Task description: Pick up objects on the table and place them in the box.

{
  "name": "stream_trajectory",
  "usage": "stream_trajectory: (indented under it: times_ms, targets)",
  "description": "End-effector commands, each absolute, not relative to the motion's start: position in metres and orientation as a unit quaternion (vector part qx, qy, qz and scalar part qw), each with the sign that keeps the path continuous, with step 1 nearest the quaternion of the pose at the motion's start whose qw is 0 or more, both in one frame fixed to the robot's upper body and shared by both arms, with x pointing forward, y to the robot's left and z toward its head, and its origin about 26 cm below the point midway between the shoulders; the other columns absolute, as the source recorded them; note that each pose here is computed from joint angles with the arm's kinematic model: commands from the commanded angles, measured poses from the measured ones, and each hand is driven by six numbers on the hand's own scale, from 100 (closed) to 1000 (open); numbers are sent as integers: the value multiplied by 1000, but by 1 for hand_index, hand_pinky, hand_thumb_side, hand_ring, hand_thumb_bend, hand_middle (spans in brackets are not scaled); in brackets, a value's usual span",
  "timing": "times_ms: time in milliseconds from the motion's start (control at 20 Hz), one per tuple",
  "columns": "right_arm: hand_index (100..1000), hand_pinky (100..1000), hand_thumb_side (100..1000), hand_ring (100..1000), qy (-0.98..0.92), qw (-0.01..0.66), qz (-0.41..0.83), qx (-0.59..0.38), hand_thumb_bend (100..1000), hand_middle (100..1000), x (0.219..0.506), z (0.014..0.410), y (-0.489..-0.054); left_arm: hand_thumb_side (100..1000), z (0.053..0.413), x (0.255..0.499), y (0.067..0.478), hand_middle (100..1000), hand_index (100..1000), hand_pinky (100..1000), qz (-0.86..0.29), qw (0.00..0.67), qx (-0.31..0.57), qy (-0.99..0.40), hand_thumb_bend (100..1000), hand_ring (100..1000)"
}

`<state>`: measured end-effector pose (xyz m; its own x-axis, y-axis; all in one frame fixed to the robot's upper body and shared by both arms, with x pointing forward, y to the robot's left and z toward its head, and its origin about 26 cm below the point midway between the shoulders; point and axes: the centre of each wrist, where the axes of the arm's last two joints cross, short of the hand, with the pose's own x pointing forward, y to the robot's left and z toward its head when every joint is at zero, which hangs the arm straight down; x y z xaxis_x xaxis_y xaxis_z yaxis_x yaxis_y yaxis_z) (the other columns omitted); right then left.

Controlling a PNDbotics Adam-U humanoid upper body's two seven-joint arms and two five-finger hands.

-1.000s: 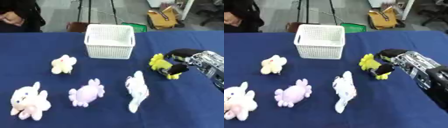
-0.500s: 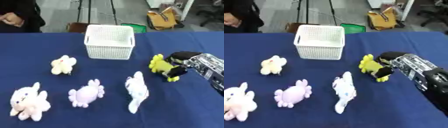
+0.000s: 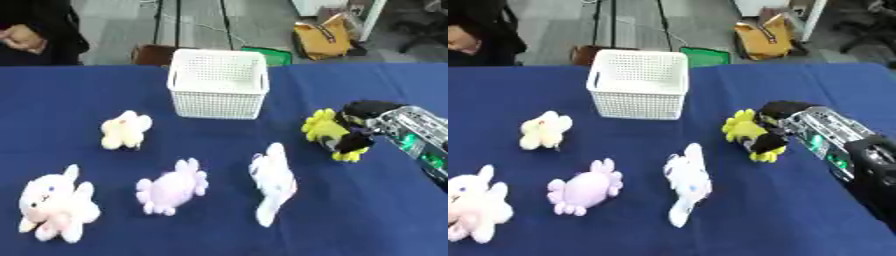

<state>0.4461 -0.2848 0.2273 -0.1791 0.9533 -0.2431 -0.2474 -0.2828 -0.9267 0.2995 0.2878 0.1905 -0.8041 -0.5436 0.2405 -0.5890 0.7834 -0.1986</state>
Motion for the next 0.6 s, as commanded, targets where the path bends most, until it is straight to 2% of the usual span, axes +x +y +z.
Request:
stream_trajectory:
  times_ms: [50,200,250,300,600]
  targets:
    - [666,913,695,875,-402,438,645,-479,164,487,443,249,-288,702,198,297,288,878,876,782,154,40,285,-945,100,871]
    - [626,910,669,852,-407,437,641,-483,115,456,442,251,-286,701,198,297,288,878,876,782,154,40,286,-945,100,872]
    - [606,908,705,842,-408,436,639,-484,100,444,442,252,-286,701,198,297,288,877,876,782,154,40,285,-945,100,872]
    - [584,905,654,828,-412,435,637,-485,100,425,441,253,-285,701,198,297,288,878,876,782,154,40,285,-945,100,872]
    - [534,897,639,799,-433,428,620,-495,100,386,438,263,-280,700,198,297,288,878,876,782,154,40,286,-945,100,872]
